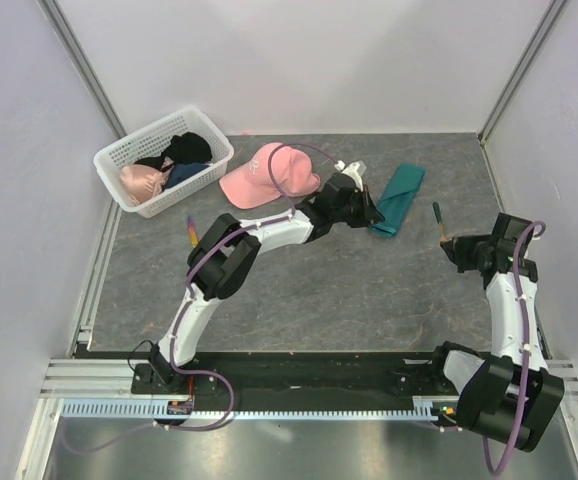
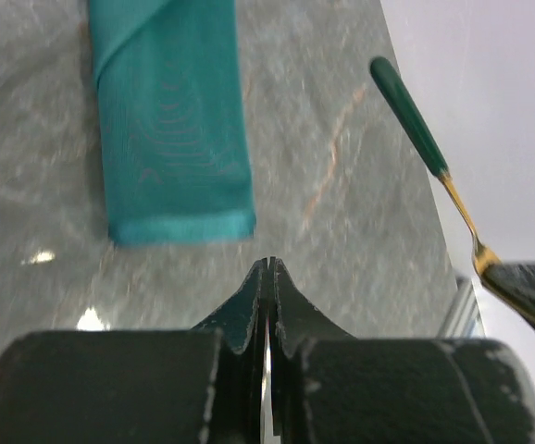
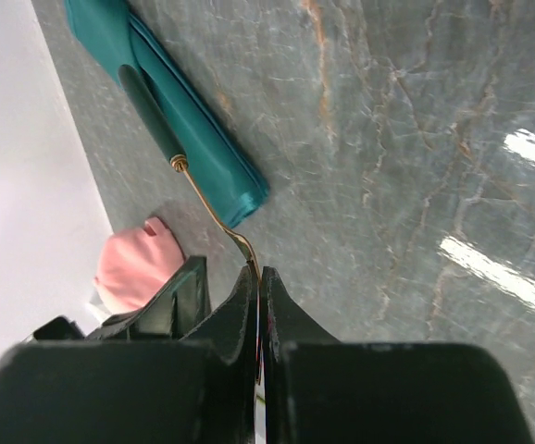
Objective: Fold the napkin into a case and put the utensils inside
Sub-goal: Insert the fork into the folded napkin.
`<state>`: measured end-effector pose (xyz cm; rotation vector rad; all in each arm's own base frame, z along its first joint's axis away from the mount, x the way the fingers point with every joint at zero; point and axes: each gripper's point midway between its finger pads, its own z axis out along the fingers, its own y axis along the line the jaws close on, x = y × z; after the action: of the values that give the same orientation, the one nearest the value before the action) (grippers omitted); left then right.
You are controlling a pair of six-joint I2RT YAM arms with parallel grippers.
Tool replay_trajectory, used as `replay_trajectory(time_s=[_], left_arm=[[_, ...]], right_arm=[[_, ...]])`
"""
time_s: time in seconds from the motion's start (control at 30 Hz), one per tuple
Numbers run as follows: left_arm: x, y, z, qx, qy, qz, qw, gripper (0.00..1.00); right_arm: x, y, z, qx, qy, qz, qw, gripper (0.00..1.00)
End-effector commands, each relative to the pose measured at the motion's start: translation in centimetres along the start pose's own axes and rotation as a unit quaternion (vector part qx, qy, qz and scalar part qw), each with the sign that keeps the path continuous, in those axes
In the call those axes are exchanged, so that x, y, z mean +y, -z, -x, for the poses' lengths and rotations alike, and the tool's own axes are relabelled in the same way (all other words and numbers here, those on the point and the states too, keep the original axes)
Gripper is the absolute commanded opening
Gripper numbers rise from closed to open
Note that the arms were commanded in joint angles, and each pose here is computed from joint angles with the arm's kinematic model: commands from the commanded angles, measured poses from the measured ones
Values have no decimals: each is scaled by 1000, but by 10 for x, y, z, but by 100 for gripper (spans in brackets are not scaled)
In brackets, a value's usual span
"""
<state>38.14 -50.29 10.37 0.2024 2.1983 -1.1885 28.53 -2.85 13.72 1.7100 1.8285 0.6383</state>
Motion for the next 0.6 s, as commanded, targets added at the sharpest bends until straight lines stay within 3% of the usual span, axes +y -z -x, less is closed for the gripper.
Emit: replay_trajectory(time_s=[0.0, 0.57], left_arm=[[-11, -25, 25, -46, 21, -6, 999, 2], [50, -55, -18, 10, 88, 60, 994, 2]], right_arm=[[21, -10, 0, -3, -23, 32, 999, 0], [40, -65, -34, -3, -24, 47, 999, 0]])
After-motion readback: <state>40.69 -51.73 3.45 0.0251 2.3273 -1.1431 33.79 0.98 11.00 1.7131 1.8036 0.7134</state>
